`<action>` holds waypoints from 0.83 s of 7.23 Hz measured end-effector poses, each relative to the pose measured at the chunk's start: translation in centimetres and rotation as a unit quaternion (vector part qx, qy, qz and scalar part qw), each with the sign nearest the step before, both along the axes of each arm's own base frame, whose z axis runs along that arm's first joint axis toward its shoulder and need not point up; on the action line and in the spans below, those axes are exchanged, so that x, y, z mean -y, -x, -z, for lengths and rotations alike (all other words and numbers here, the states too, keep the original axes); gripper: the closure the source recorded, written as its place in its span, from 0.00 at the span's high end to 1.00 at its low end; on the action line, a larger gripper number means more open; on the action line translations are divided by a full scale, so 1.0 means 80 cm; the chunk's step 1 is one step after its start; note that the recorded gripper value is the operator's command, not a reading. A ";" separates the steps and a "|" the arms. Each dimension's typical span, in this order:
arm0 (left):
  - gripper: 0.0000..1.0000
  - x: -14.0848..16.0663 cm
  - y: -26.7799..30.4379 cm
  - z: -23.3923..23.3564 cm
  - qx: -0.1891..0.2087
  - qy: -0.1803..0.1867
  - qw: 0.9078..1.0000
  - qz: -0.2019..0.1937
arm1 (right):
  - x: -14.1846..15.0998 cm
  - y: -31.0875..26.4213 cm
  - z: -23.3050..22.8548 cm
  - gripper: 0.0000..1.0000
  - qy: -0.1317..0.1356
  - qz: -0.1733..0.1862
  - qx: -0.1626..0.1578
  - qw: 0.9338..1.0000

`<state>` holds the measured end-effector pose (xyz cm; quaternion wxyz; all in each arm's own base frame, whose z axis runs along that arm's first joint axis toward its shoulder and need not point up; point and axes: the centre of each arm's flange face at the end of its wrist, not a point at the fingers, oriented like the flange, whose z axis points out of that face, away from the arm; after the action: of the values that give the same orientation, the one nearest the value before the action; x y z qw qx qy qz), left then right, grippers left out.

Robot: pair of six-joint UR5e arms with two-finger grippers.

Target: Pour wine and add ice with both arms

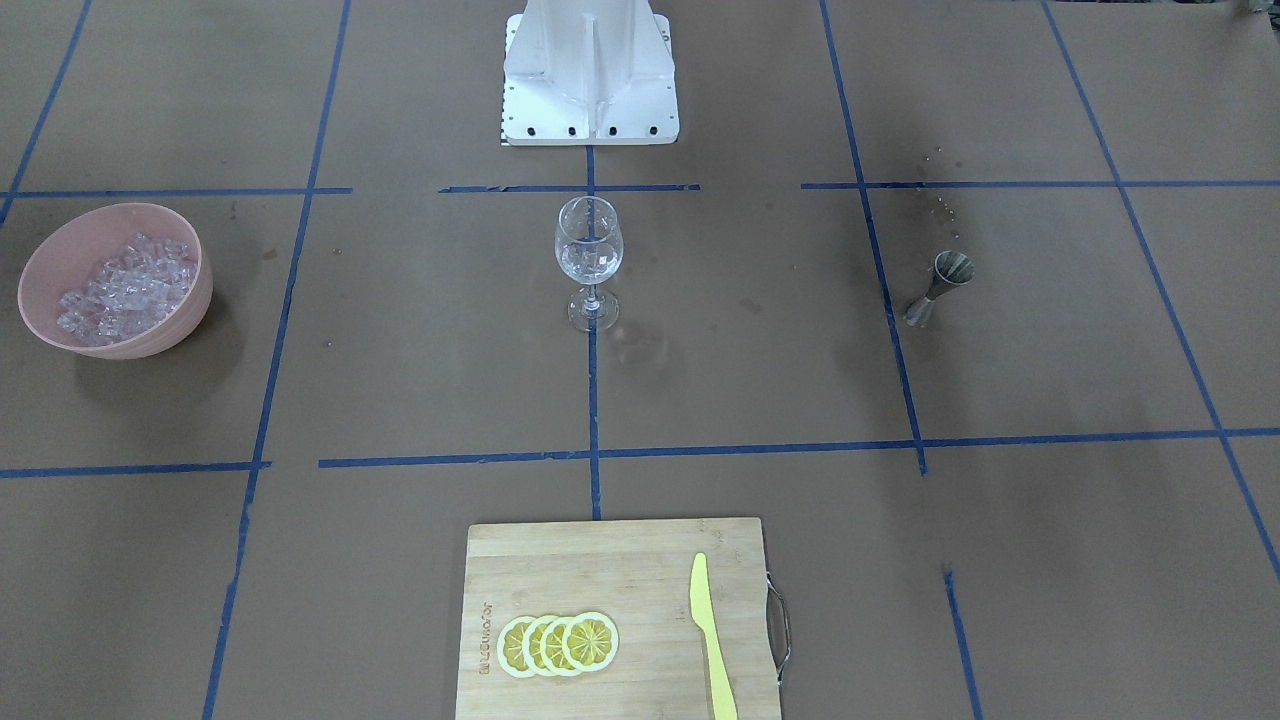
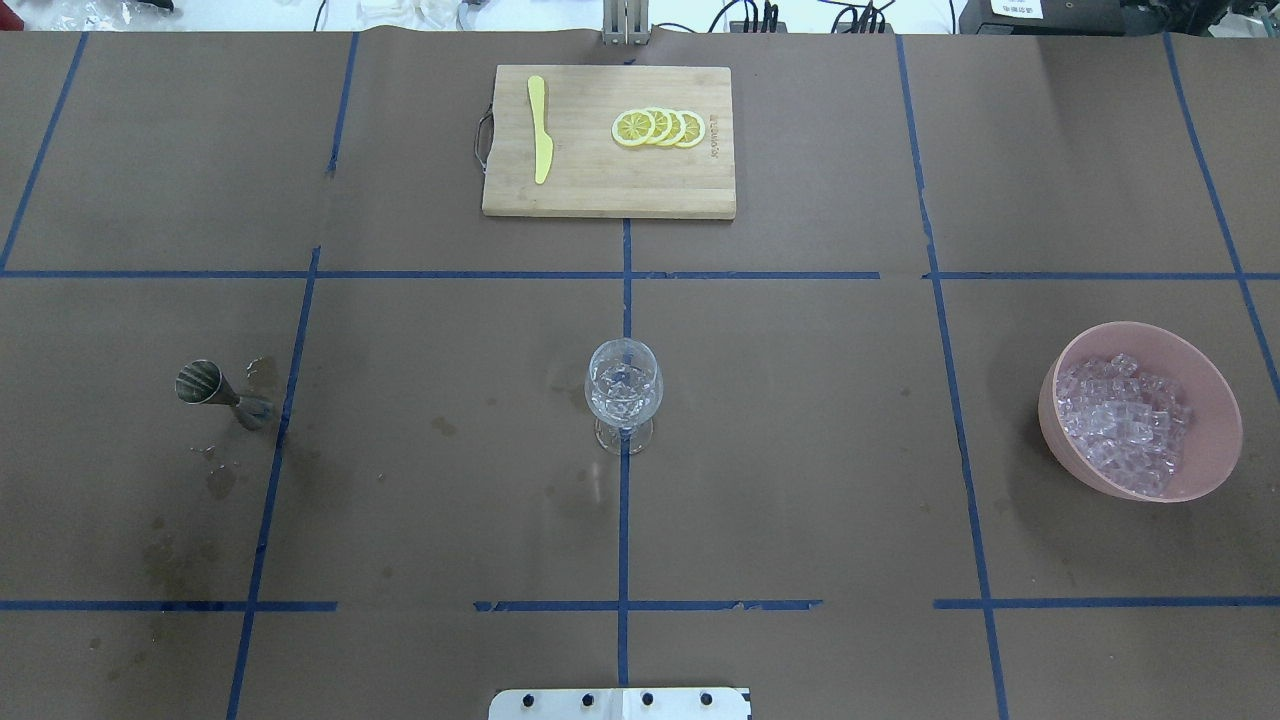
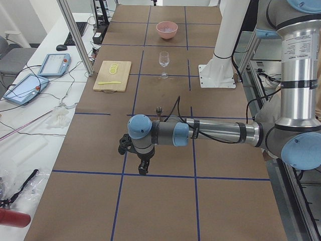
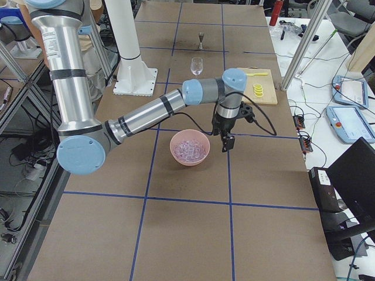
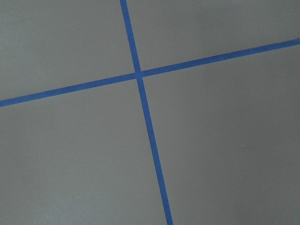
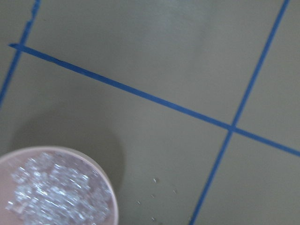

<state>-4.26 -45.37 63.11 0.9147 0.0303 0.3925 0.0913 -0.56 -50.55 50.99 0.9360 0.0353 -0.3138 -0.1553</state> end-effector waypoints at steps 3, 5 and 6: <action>1.00 0.001 0.000 0.001 0.002 -0.003 1.000 0.000 | -0.091 -0.069 -0.174 1.00 0.064 -0.044 -0.003 0.997; 1.00 0.001 0.000 0.001 0.002 -0.004 1.000 0.001 | -0.117 -0.071 -0.204 1.00 0.059 -0.057 0.009 0.997; 1.00 0.001 0.000 0.001 0.002 -0.003 1.000 0.001 | -0.119 -0.071 -0.206 1.00 0.058 -0.060 0.014 0.996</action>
<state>-4.30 -45.46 63.00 0.9156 0.0333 0.3900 0.0918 5.09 -41.03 67.45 0.9396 0.0019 -0.3328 -0.0800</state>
